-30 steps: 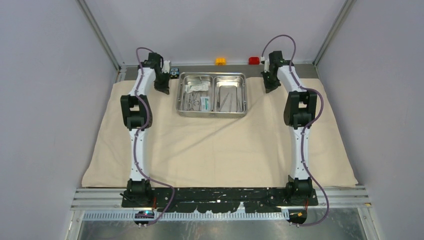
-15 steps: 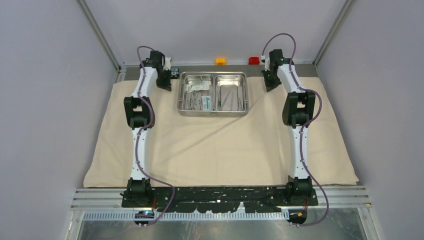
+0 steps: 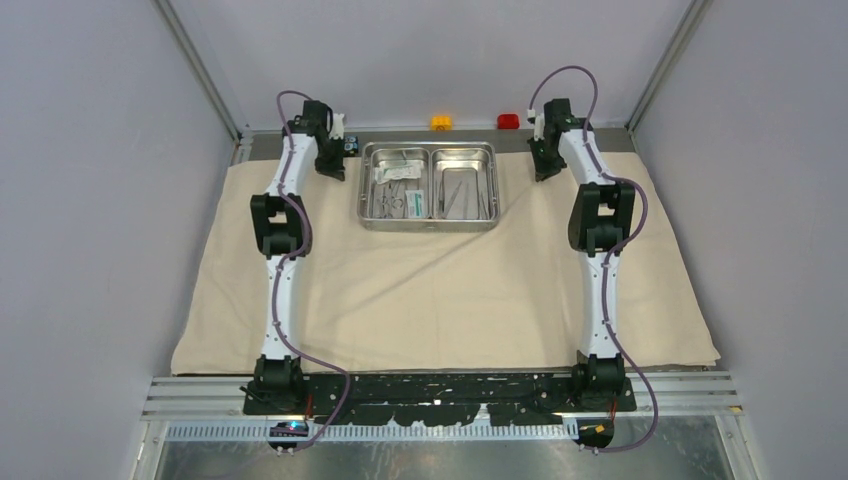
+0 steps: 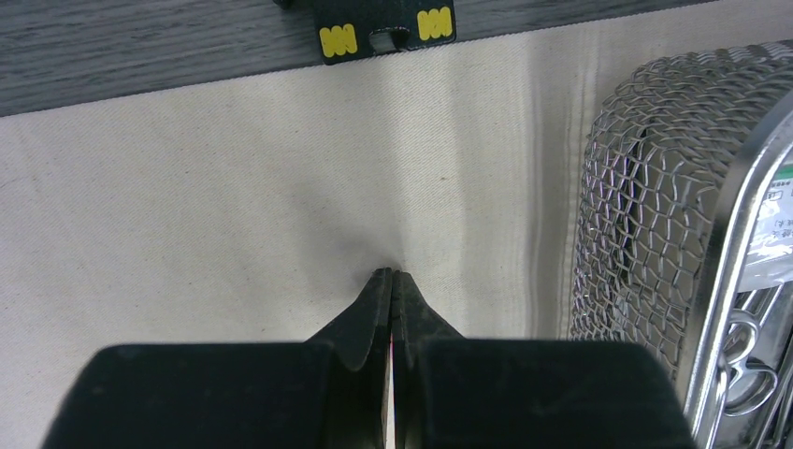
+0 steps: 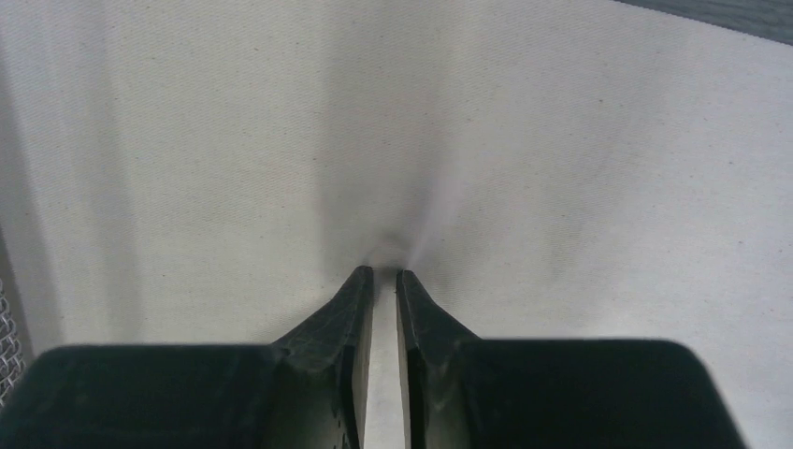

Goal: Open and lay out the surgical kit
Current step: Smooth out the surgical kit at the center of the board.

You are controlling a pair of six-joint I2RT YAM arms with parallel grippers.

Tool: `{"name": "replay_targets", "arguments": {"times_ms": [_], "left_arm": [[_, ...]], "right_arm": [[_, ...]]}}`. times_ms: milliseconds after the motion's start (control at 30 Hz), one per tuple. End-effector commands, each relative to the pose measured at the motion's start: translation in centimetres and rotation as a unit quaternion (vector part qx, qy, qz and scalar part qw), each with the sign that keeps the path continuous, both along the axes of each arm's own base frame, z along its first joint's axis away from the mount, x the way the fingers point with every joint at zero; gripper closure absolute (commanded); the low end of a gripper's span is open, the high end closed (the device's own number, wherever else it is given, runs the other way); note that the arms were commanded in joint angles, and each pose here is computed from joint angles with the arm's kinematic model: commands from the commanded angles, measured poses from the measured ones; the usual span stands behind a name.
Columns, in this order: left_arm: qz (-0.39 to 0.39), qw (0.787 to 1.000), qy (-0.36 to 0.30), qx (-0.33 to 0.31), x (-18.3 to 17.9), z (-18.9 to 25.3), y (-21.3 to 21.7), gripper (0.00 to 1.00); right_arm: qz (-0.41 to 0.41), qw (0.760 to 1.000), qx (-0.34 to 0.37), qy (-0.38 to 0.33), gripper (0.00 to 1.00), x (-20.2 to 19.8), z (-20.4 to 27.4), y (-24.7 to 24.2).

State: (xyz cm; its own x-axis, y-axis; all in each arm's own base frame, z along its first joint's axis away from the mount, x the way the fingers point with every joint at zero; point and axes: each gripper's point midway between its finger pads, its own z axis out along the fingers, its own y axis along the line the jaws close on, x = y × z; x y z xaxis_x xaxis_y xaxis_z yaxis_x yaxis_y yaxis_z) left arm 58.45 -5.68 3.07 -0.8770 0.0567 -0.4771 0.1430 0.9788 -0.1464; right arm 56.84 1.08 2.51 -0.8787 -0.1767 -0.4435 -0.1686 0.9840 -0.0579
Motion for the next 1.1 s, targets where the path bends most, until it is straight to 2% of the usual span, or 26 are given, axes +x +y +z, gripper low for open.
{"name": "replay_targets", "arguments": {"times_ms": [0,67,167,267,400,533,633,867,967,1067], "left_arm": [[0.018,1.0,-0.005,0.009,0.6,-0.3,1.5,1.0],[0.019,1.0,-0.01,-0.007,0.5,0.8,1.6,0.98],[0.017,0.999,-0.021,-0.037,0.1,3.2,1.1,0.76],[0.005,0.998,-0.041,-0.038,-0.6,5.8,1.0,0.53],[-0.009,0.998,-0.054,-0.029,-2.2,7.8,1.1,0.34],[-0.023,0.999,-0.025,-0.013,-4.2,6.4,1.6,0.16],[-0.027,1.0,0.01,0.001,-5.2,4.1,2.0,0.14],[-0.036,0.997,0.062,0.025,-6.6,-0.1,2.9,0.16],[-0.038,0.996,0.073,0.034,-6.8,-1.2,3.2,0.22],[-0.041,0.995,0.083,0.044,-7.1,-2.1,3.5,0.33]], "right_arm": [[-0.035,0.998,-0.043,0.037,0.74,-2.2,-2.4,-4.6],[-0.034,0.998,-0.037,0.037,0.71,-2.4,-2.2,-4.4],[-0.032,0.998,-0.03,0.04,0.69,-2.6,-2.1,-4.1],[-0.029,0.998,-0.026,0.046,0.69,-2.9,-2.3,-3.9],[-0.025,0.998,-0.023,0.05,0.69,-3.1,-2.4,-3.7],[-0.022,0.998,-0.018,0.055,0.69,-3.3,-2.7,-3.5],[-0.02,0.998,-0.017,0.059,0.69,-3.5,-2.9,-3.4],[-0.02,0.998,-0.017,0.059,0.7,-3.8,-2.6,-3.5],[-0.019,0.998,-0.017,0.062,0.7,-4.1,-2.7,-3.5],[-0.018,0.998,-0.018,0.064,0.7,-4.3,-2.7,-3.5]]}}
